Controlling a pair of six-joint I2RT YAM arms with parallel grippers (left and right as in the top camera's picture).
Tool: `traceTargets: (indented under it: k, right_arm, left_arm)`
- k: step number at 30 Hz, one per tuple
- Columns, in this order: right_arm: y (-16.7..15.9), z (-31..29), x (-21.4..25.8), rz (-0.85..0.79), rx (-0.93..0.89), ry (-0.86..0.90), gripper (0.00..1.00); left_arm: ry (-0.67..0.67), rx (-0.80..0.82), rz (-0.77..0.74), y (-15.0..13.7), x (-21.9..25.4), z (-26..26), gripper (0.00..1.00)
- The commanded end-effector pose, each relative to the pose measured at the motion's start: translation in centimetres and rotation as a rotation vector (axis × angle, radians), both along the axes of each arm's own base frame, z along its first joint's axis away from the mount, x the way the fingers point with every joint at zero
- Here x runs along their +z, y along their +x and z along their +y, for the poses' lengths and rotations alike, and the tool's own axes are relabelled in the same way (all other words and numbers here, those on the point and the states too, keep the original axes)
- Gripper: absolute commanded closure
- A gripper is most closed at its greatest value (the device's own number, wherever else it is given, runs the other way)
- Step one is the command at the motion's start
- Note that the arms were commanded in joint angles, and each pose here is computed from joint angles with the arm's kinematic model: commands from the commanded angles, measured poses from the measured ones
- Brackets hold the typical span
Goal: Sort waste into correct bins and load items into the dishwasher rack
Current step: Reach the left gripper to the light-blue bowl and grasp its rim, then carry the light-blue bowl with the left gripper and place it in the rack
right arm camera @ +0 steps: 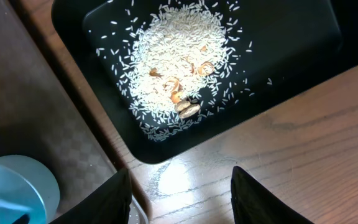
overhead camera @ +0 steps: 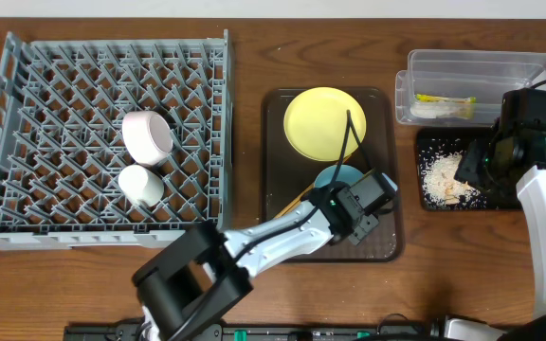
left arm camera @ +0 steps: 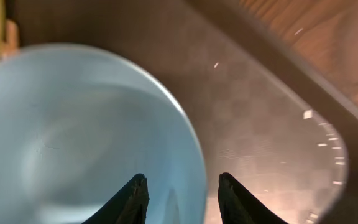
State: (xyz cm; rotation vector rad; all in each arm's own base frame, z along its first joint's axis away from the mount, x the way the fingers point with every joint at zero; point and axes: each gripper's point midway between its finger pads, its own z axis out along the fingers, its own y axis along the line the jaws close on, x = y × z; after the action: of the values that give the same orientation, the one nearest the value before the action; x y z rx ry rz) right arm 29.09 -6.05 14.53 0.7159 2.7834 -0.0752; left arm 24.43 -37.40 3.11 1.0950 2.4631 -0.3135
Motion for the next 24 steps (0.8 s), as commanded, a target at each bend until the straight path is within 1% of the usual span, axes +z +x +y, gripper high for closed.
traceTargets:
  k: [1,2,4,5,8,9,11,17,24]
  right_arm:
    - [-0.1,-0.3,0.6,-0.021,-0.004,-0.001,0.50]
    - [-0.1,-0.3,0.6,-0.021,-0.004,-0.001,0.46]
    - [-0.1,-0.3,0.6,-0.021,-0.005,-0.001,0.45]
    - [-0.1,-0.3,0.6,-0.020,-0.004,-0.001,0.45]
    - [-0.2,-0.3,0.6,-0.018,-0.005,-0.001,0.43]
    - [-0.2,-0.3,0.6,-0.018,-0.005,-0.001,0.42]
    - [-0.2,-0.3,0.6,-0.018,-0.005,-0.001,0.42]
    - [-0.1,-0.3,0.6,-0.019,-0.005,-0.001,0.41]
    - [-0.2,-0.3,0.6,-0.018,-0.004,-0.001,0.41]
  left_arm:
    - [0.048,0.003,-0.020,0.5,-1.2,0.4,0.60]
    - [0.062,0.006,-0.020,0.6,-1.7,0.6,0.60]
    - [0.072,0.009,-0.020,0.6,-2.0,0.8,0.62]
    - [0.072,0.009,-0.020,0.6,-2.0,0.8,0.64]
    - [0.072,0.022,-0.040,1.1,-1.5,1.0,0.79]
    - [0.075,0.030,-0.053,1.4,-1.3,1.1,0.87]
    - [0.074,0.041,-0.077,1.8,-0.6,1.2,0.94]
    - [0.012,0.045,-0.114,2.0,2.4,0.8,0.94]
    - [-0.114,0.051,-0.162,2.2,8.5,0.7,0.94]
